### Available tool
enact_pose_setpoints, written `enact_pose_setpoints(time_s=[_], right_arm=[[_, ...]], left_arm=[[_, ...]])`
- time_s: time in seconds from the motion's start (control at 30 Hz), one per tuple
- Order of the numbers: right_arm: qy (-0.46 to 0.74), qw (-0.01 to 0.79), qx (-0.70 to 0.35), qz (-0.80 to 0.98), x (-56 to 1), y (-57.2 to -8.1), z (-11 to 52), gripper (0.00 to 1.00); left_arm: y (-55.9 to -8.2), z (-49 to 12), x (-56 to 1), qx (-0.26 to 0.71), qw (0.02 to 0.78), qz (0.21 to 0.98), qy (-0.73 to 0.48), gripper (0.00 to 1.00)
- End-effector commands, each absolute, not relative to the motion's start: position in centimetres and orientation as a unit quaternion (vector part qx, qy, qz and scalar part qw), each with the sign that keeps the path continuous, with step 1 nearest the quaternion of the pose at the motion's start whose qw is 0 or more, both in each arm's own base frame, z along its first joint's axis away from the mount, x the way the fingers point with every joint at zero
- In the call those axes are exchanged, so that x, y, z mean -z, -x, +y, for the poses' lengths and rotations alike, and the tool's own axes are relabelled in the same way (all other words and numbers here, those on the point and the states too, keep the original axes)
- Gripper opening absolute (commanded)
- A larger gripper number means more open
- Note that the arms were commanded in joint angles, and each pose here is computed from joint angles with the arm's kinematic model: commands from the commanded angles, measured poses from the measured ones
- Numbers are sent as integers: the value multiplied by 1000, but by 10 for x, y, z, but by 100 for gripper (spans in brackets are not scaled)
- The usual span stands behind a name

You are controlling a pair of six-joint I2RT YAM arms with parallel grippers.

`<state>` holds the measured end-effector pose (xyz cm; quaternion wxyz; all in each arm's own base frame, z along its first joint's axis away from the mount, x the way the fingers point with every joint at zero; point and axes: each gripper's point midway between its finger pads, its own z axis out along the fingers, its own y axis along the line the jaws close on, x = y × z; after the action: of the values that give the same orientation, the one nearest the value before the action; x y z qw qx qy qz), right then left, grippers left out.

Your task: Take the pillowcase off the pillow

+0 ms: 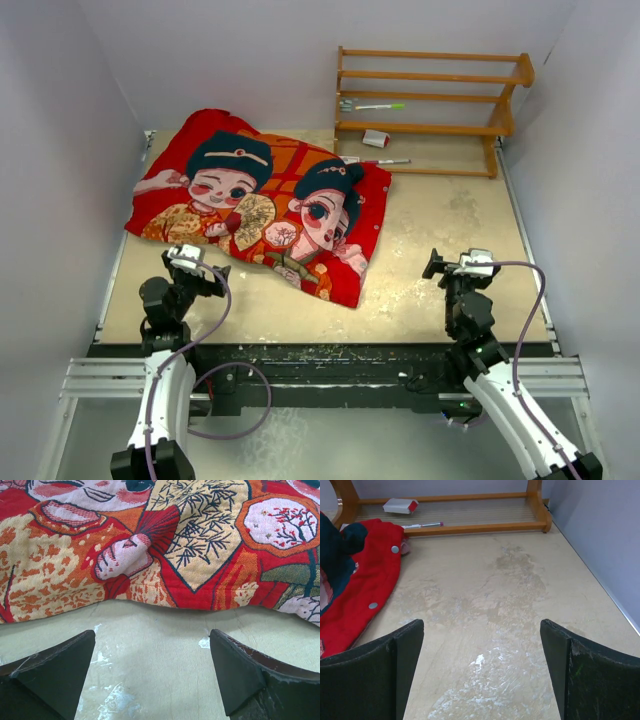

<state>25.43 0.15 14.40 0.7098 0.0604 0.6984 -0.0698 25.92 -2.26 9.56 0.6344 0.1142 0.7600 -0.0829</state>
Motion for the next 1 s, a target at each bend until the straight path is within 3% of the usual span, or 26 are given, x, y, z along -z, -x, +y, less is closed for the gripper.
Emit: enact_pose_setpoints(time_s=[0.0,0.37,0.6,0.73,0.83,0.97], right_arm=[[-70,718,74,689,-148,-255,-1,100],[-107,710,89,690,-151,-254,-12,100],[-184,723,103,658,-211,-239,-35,100],[-318,714,-19,624,-264,-233,-30,100],[-244,710,-85,655,-314,-221,-4,100],[-222,688,-192,664,-326,-207,27,100]], left_arm=[[-264,-24,-113,77,656,739,-130,99],[-266,-23,-131,78,660,736,-129,99],[-292,-17,-201,104,549,818,-137,99],[-301,-20,-238,147,456,865,-146,99],[-292,-19,-251,160,392,894,-147,99],[-270,-21,-255,163,354,907,-161,99]])
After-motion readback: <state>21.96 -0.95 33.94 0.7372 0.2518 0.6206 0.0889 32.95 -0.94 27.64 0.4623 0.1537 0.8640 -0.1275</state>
